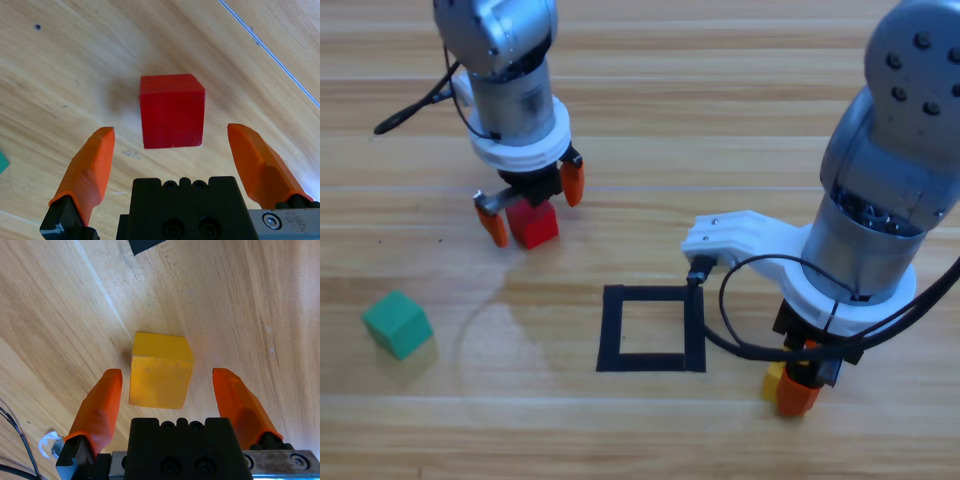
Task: Stack the blocks in the rectangular block: red at the bottom, yellow in the middle, green on top
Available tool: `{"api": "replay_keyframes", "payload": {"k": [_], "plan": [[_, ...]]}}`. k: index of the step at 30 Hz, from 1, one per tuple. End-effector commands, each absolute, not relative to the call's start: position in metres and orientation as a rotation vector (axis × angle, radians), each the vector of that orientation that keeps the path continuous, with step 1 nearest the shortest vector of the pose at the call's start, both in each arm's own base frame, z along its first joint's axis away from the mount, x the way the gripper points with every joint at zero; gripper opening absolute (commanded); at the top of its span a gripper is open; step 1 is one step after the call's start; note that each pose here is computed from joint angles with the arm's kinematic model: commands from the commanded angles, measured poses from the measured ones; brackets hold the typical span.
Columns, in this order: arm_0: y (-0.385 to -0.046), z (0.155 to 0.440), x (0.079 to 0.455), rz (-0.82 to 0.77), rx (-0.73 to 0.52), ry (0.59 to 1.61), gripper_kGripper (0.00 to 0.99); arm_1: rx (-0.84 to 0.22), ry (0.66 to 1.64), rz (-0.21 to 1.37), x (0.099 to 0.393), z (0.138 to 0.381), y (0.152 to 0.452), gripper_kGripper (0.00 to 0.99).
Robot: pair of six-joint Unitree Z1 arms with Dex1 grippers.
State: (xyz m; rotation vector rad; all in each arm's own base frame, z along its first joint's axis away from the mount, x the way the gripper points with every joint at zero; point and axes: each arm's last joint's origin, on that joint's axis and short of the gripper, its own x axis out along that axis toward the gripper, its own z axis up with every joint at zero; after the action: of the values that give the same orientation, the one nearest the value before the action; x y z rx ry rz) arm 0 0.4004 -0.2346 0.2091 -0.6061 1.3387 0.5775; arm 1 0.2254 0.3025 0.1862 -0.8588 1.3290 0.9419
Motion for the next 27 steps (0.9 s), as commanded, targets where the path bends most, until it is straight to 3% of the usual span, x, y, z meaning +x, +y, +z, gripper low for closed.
{"api": "replay_keyframes", "payload": {"k": [1,2,7,9,14,18,23,24,27], "plan": [[-0.236,0.176,0.415,0.64,-0.598,1.376,0.96,-0.92,1.391,0.977,0.216,0.165,0.312,0.482],[-0.236,0.174,0.416,0.642,-0.598,1.375,0.96,-0.922,1.394,0.978,0.216,0.165,0.312,0.388],[-0.233,0.165,0.423,0.661,-0.603,1.377,0.959,-0.941,1.4,0.939,0.215,0.167,0.308,0.322],[-0.231,0.164,0.425,0.663,-0.603,1.378,0.943,-0.934,1.394,0.917,0.214,0.171,0.306,0.244],[-0.222,0.164,0.426,0.67,-0.594,1.38,0.838,-0.906,1.388,0.824,0.214,0.182,0.302,0.244],[-0.217,0.163,0.425,0.672,-0.57,1.39,0.606,-0.837,1.39,0.708,0.213,0.193,0.297,0.249],[-0.209,0.169,0.424,0.65,-0.509,1.42,0.112,-0.748,1.367,0.646,0.209,0.211,0.29,0.249],[-0.208,0.171,0.425,0.628,-0.492,1.43,0.061,-0.736,1.362,0.646,0.208,0.215,0.289,0.249],[-0.216,0.175,0.438,0.54,-0.446,1.441,0.048,-0.698,1.347,0.634,0.206,0.224,0.286,0.249]]}}
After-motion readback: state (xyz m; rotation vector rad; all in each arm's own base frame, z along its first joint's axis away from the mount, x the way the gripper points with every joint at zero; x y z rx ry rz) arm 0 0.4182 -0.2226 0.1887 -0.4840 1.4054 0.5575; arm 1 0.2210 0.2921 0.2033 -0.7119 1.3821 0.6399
